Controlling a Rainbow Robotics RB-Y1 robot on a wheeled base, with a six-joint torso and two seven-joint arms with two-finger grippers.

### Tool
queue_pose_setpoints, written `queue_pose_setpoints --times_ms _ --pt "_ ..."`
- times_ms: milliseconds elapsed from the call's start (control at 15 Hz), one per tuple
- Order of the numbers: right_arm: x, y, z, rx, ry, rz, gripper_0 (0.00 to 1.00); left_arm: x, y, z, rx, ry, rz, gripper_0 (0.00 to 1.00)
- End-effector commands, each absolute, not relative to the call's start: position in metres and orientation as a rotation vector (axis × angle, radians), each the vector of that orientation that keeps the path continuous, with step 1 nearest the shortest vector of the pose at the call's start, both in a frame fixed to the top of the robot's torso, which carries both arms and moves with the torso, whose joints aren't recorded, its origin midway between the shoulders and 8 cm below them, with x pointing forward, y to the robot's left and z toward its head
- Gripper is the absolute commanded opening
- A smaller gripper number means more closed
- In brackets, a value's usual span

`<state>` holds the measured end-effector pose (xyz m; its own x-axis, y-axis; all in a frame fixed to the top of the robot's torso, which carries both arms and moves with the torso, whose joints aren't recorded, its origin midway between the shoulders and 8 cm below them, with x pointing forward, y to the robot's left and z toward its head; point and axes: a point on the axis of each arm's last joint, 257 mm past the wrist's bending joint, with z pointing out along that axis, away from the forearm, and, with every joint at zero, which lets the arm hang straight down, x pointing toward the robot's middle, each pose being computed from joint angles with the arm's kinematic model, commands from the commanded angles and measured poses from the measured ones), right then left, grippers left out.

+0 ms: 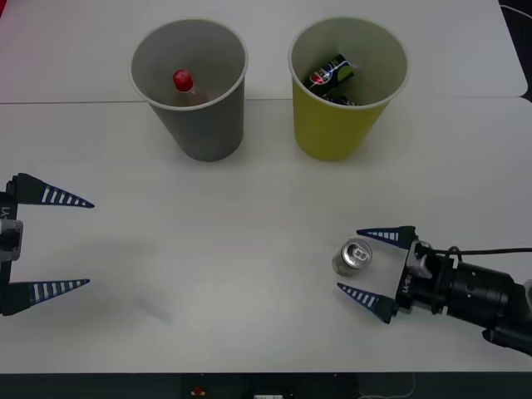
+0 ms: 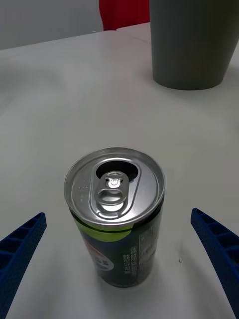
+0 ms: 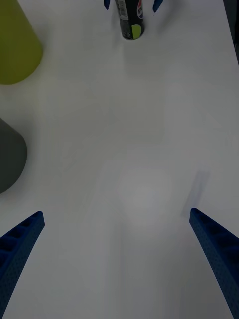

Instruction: Put the can into the green bin and the plastic bottle into the gray bin

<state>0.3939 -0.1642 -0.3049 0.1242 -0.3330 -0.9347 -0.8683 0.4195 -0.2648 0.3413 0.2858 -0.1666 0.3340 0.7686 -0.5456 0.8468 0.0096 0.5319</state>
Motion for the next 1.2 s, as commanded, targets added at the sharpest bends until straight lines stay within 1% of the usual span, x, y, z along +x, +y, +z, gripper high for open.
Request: queue_pose_setpoints --times_ms 67,133,200,267,333,733,867,1200 --pt "0.398 -0.155 -0.305 -1.133 1.44 0.553 1.0 0.341 0.286 -0.167 1.762 1.444 -0.118 1.0" --pt "0.398 -0.154 -0.305 -1.13 1.441 0.555 1.0 0.341 0.286 -0.167 1.762 1.444 -0.118 1.0" --pt "0.398 -0.154 -0.305 -1.131 1.44 0.554 0.48 0.341 0.286 -0.167 1.762 1.444 -0.118 1.0" --pt "0.398 -0.154 -0.305 -1.134 1.441 0.553 0.05 0.341 0.286 -0.167 1.762 1.444 -0.118 1.0" --pt "0.397 -0.154 -0.306 -1.135 1.441 0.554 0.0 0.341 0.286 -0.167 1.762 1.444 -0.118 1.0" --pt "0.397 -0.153 -0.306 -1.137 1.44 0.557 0.0 0.341 0.286 -0.167 1.762 1.444 -0.118 1.0" --pt "0.395 -0.151 -0.304 -1.141 1.435 0.571 0.0 0.341 0.286 -0.167 1.762 1.444 -0.118 1.0" --pt "0.391 -0.152 -0.288 -1.166 1.426 0.603 0.0 0.341 0.286 -0.167 1.762 1.444 -0.118 1.0"
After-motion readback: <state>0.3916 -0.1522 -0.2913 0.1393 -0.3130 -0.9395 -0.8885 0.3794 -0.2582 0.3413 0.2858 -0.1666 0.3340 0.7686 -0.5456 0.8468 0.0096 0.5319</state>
